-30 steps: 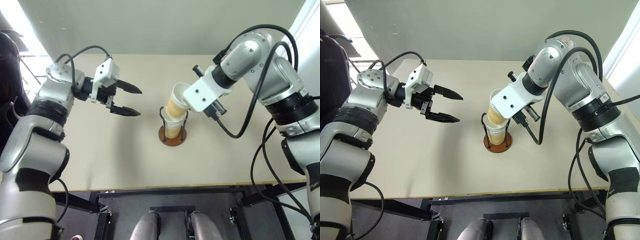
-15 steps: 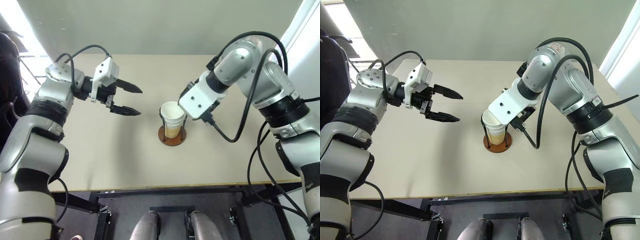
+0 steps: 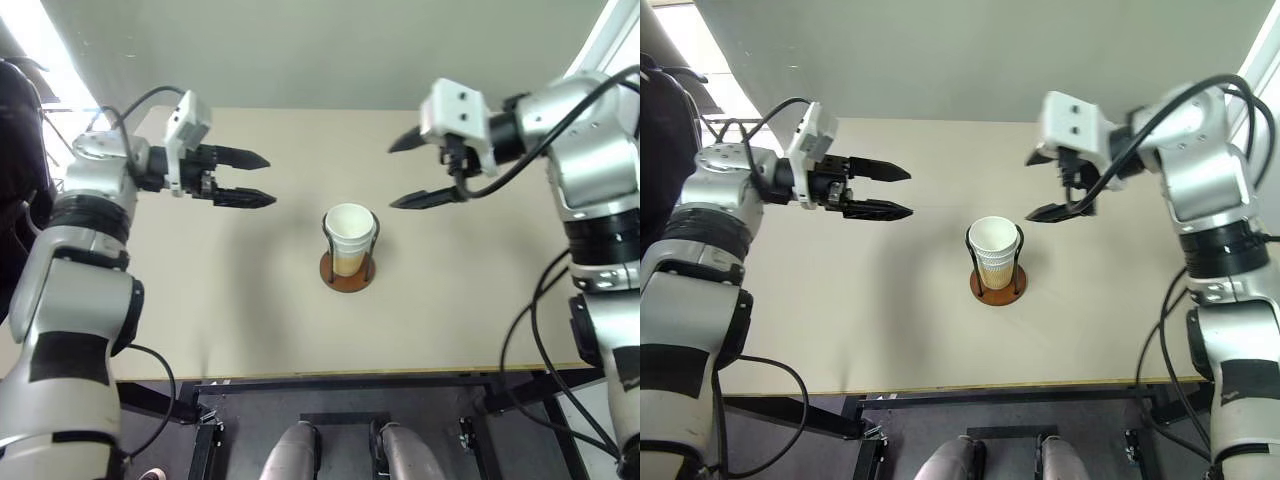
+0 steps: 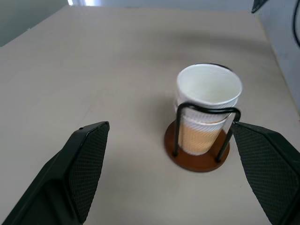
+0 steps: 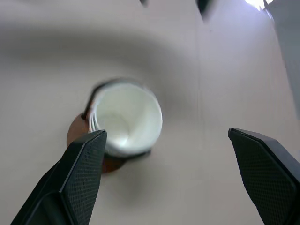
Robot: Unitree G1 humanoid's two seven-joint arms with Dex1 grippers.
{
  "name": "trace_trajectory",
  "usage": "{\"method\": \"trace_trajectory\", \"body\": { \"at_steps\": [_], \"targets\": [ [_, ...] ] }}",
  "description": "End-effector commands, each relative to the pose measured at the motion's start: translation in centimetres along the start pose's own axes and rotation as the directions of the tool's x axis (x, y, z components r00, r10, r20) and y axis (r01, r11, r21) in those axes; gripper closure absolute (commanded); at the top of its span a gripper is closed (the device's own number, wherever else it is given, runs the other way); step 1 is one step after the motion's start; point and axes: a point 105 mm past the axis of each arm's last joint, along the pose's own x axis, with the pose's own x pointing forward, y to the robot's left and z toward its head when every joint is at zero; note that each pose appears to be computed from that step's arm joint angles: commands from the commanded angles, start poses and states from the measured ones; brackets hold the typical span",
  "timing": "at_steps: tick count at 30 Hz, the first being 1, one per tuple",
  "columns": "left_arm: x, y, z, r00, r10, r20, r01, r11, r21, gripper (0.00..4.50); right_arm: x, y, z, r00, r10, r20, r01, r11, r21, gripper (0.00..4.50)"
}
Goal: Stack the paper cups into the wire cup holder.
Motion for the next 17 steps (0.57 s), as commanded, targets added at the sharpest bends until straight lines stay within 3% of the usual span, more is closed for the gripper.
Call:
{"method": "trace_trajectory", "body": {
  "at_steps": [1,4,6,12,17],
  "targets": [
    [-0.9,0.3,0.7,0.997,0.037,0.070,-0.036,0.999,-0.020,0.00,-1.7,-1.1,-1.1,0.990,-0.130,0.052,0.123,0.985,0.117,0.24],
    [-2.1,2.2,1.9,0.959,0.222,0.178,-0.211,0.974,-0.081,0.00,-2.3,-3.3,-4.1,0.946,-0.322,0.049,0.295,0.912,0.286,0.24],
    [-2.7,2.7,2.3,0.938,0.276,0.208,-0.262,0.960,-0.094,0.00,-2.4,-4.0,-4.6,0.925,-0.376,0.049,0.340,0.879,0.335,0.24],
    [-4.3,3.6,1.9,0.902,0.391,0.185,-0.378,0.920,-0.100,0.00,-2.8,-6.5,-6.7,0.841,-0.541,0.016,0.468,0.742,0.480,0.24],
    [-5.1,3.6,1.6,0.890,0.416,0.187,-0.403,0.909,-0.107,0.00,-2.8,-7.7,-7.0,0.790,-0.611,0.048,0.499,0.688,0.528,0.24]
  ]
}}
